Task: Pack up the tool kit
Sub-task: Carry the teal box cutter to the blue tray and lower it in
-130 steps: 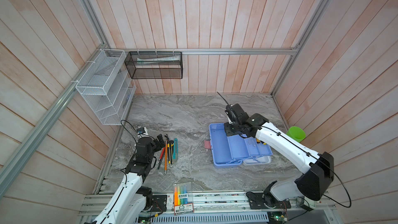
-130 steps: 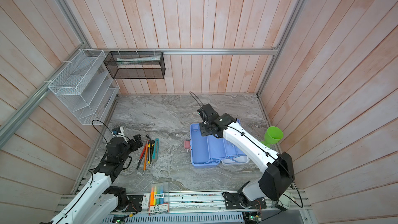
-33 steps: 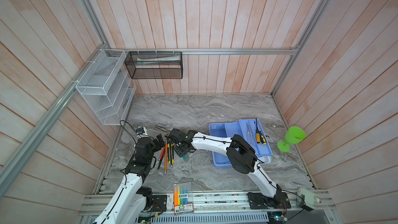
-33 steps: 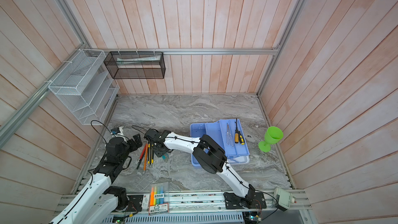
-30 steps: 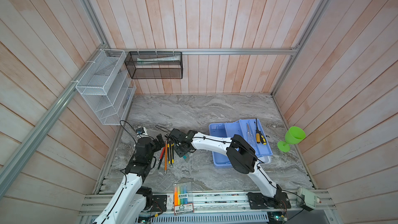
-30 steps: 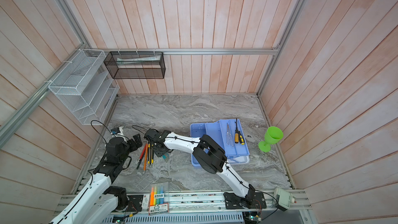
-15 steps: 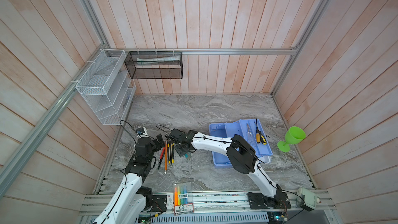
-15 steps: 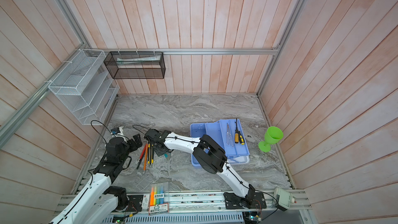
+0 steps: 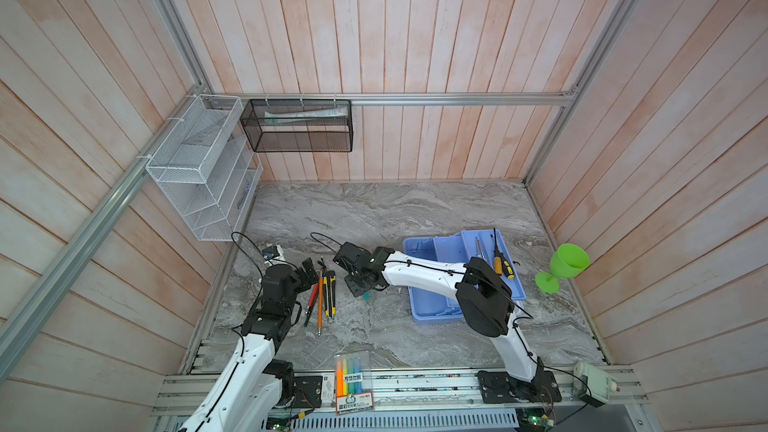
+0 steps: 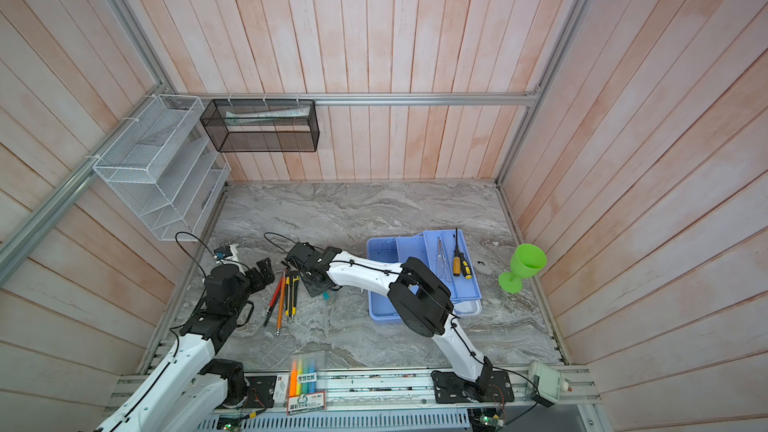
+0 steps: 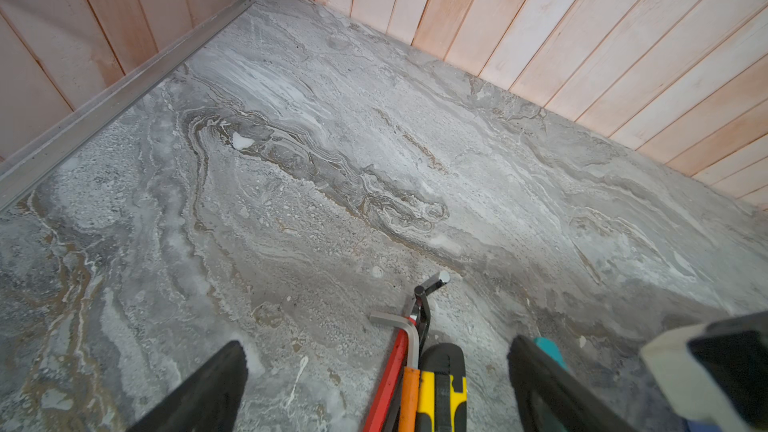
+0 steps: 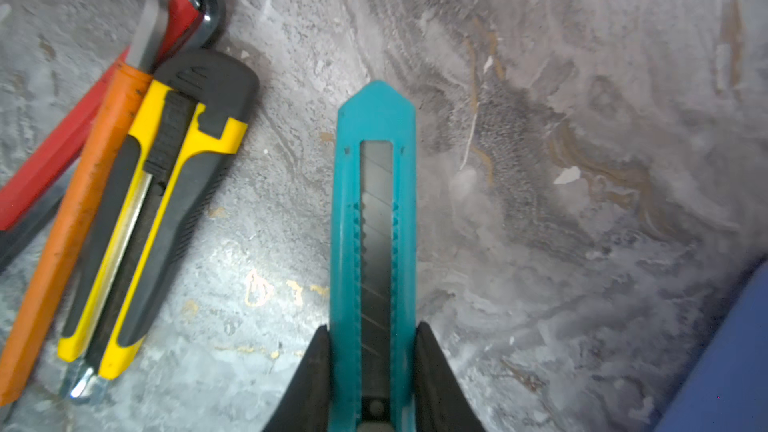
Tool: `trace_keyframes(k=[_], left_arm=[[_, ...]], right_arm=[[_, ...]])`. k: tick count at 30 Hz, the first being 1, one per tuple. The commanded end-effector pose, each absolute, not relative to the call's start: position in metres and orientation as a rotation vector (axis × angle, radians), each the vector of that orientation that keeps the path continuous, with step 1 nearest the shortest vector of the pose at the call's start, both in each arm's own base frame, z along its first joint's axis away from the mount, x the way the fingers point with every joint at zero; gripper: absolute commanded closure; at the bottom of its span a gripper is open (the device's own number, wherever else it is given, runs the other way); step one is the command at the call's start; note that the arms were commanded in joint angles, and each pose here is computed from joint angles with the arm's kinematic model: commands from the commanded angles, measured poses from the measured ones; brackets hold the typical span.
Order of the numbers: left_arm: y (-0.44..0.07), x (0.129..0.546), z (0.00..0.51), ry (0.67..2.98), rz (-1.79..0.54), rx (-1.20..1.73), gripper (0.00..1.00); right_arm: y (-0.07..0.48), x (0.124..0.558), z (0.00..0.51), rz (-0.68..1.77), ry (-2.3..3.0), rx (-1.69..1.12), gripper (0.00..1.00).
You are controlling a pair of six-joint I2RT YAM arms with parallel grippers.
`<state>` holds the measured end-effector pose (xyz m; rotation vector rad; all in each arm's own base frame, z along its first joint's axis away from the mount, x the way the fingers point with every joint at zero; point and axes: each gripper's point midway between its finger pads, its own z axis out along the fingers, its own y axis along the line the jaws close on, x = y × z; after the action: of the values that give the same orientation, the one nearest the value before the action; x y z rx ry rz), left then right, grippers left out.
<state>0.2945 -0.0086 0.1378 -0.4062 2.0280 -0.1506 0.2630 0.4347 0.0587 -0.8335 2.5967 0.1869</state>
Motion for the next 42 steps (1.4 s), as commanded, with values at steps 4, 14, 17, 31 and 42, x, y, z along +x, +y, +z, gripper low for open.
trace_keyframes(k=[4, 14, 17, 31, 42], left_arm=[[-0.007, 0.292, 0.134, 2.032, -0.149, -0.416, 0.00], [-0.007, 0.292, 0.133, 2.034, -0.150, -0.416, 0.00], [-0.007, 0.292, 0.134, 2.033, -0.150, -0.417, 0.00], [-0.007, 0.292, 0.134, 2.034, -0.151, -0.413, 0.00], [-0.007, 0.292, 0.133, 2.035, -0.151, -0.414, 0.00]], right_arm=[[0.419, 0.277, 0.094, 0.225, 2.543, -0.722, 0.92], [0.364, 0.294, 0.129, 0.158, 2.529, -0.588, 0.93], [0.335, 0.299, 0.144, 0.151, 2.529, -0.519, 0.93], [0.171, 0.295, 0.154, -0.050, 2.572, -0.176, 0.93], [0.150, 0.283, 0.120, -0.065, 2.602, -0.185, 0.93]])
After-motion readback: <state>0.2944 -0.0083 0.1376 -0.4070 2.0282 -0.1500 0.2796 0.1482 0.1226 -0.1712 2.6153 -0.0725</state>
